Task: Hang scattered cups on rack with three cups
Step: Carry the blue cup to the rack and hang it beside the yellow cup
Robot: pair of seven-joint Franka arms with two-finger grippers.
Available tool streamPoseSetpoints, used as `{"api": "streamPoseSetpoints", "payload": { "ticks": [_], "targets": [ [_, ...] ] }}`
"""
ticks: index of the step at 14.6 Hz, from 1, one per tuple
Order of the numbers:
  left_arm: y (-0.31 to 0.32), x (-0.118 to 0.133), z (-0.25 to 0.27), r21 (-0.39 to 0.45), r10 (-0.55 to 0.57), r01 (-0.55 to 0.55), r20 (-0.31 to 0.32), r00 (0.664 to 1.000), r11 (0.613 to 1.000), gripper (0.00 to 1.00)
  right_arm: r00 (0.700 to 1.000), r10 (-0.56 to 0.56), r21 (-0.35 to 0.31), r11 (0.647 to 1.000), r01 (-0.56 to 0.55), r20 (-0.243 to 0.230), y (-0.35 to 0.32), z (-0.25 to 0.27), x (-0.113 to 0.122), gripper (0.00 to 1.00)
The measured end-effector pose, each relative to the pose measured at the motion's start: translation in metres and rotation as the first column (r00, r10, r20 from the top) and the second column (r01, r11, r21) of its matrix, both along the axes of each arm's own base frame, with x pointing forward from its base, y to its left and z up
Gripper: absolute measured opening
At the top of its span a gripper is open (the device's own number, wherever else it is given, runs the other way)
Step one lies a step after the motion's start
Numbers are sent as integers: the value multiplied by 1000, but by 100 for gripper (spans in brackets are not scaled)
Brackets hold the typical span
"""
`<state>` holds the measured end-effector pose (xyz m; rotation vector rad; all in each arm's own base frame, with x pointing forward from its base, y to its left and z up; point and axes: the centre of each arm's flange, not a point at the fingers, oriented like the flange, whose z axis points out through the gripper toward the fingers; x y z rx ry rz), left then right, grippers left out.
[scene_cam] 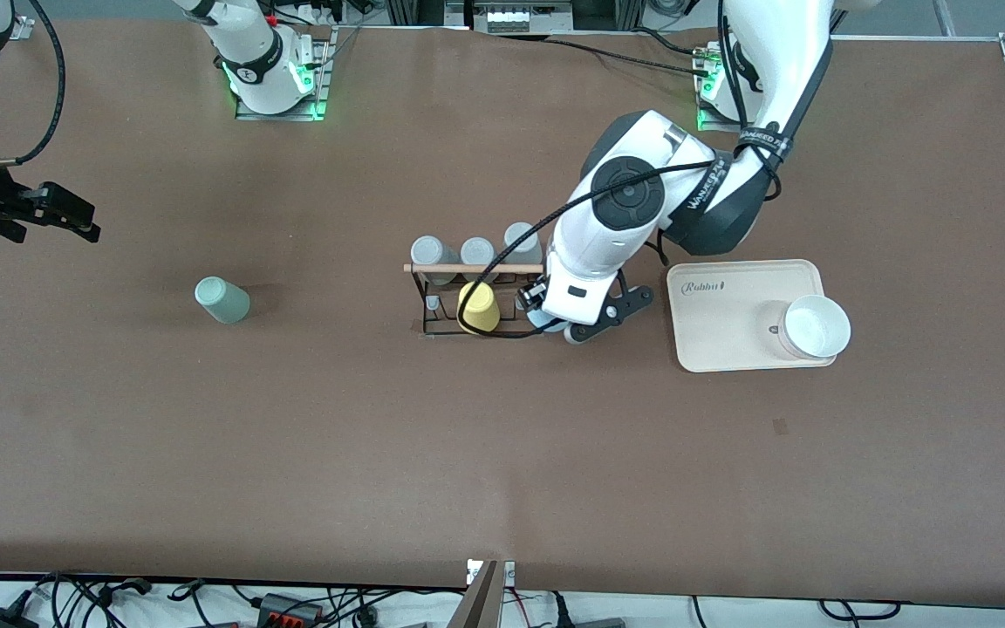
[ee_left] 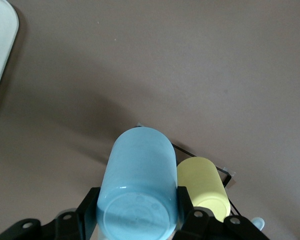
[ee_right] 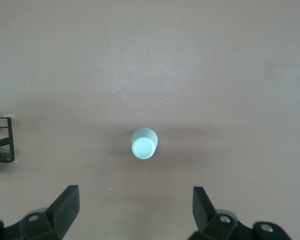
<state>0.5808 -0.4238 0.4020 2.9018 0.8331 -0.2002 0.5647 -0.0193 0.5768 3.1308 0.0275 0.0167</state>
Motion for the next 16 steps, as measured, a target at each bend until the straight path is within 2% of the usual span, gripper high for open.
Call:
{"api": "streamPoseSetpoints", "payload": {
  "ticks": [5,16],
  "targets": [
    [-26,-17,-25,19,-12,12,-33,999,1000,66,1000,0,0,1000,0,0,0,0,0,100],
    [-39,-16,-78,31,-4,5,-63,998,1000,66,1000,0,0,1000,0,-2,0,-1,0,100]
  ]
}}
